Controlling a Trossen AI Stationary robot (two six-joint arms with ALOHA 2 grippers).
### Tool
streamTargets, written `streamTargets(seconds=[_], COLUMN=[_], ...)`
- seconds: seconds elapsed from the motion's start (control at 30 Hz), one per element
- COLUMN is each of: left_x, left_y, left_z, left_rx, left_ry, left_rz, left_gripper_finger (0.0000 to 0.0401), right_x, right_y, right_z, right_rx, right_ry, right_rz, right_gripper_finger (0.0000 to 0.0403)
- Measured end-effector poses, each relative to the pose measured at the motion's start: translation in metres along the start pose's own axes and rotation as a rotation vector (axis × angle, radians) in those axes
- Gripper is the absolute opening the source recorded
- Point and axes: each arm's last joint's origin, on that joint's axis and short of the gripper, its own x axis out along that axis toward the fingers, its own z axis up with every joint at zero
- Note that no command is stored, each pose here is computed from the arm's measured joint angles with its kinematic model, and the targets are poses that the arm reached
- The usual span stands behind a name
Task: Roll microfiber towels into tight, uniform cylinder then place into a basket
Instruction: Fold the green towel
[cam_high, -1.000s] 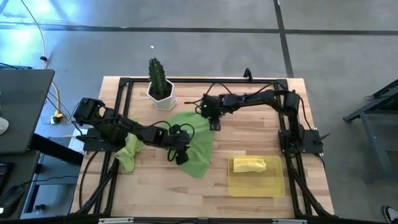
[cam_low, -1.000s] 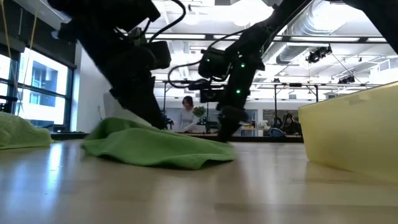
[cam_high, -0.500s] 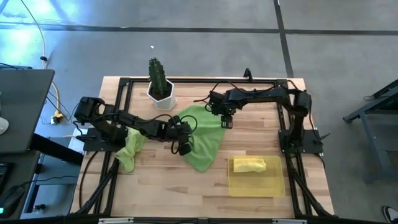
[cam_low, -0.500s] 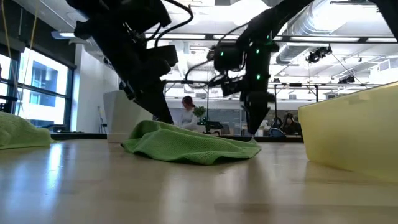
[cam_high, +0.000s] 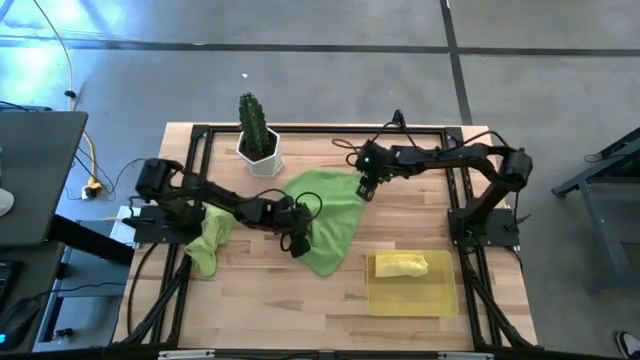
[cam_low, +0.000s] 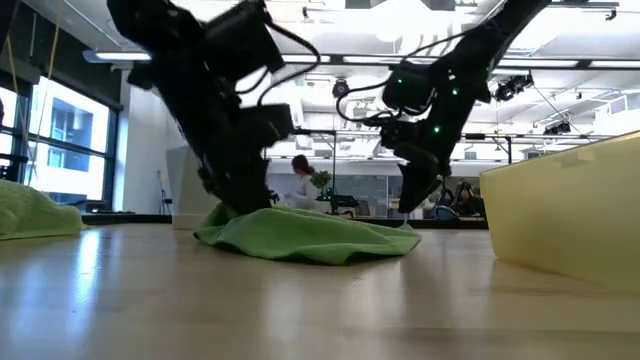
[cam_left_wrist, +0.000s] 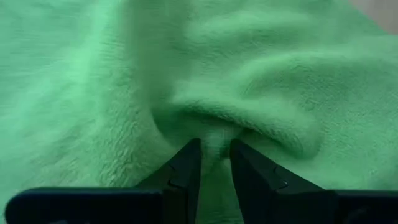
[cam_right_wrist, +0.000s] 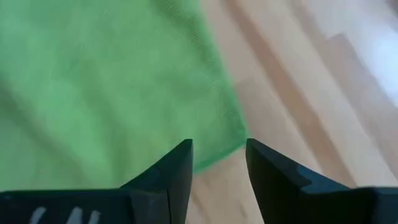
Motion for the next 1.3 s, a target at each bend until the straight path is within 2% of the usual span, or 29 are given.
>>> streamTargets(seconds=[0.2,0.4,0.57,0.83,1.0,1.3], left_x=[0.021,0.024,0.023,0.023,0.023,0.023], left_y=[-0.007,-0.013,-0.016,-0.016,-0.016,-0.016], left_z=[-0.001,0.001,0.002,0.001,0.001,0.002], left_rx=[-0.065,-0.065,-0.043,-0.041,-0.022,-0.022], left_ry=[-0.038,-0.089,-0.094,-0.094,-0.095,-0.098], left_rz=[-0.053,-0.086,-0.104,-0.105,-0.104,-0.1], left_gripper_finger=[0.0078,0.0078,0.0078,0.0078,0.0078,0.0078], right_x=[0.005,0.008,0.018,0.032,0.032,0.032], right_y=[-0.01,-0.024,-0.027,-0.015,-0.003,0.005], right_z=[0.002,0.0,-0.003,-0.007,-0.006,-0.007], right_rx=[0.124,0.347,0.364,0.323,0.269,0.21], right_ry=[-0.056,-0.038,-0.012,0.019,0.013,0.016], right_rz=[0.007,-0.044,-0.057,-0.041,-0.015,-0.005], right_gripper_finger=[0.0185,0.0218,0.022,0.0218,0.018,0.0036])
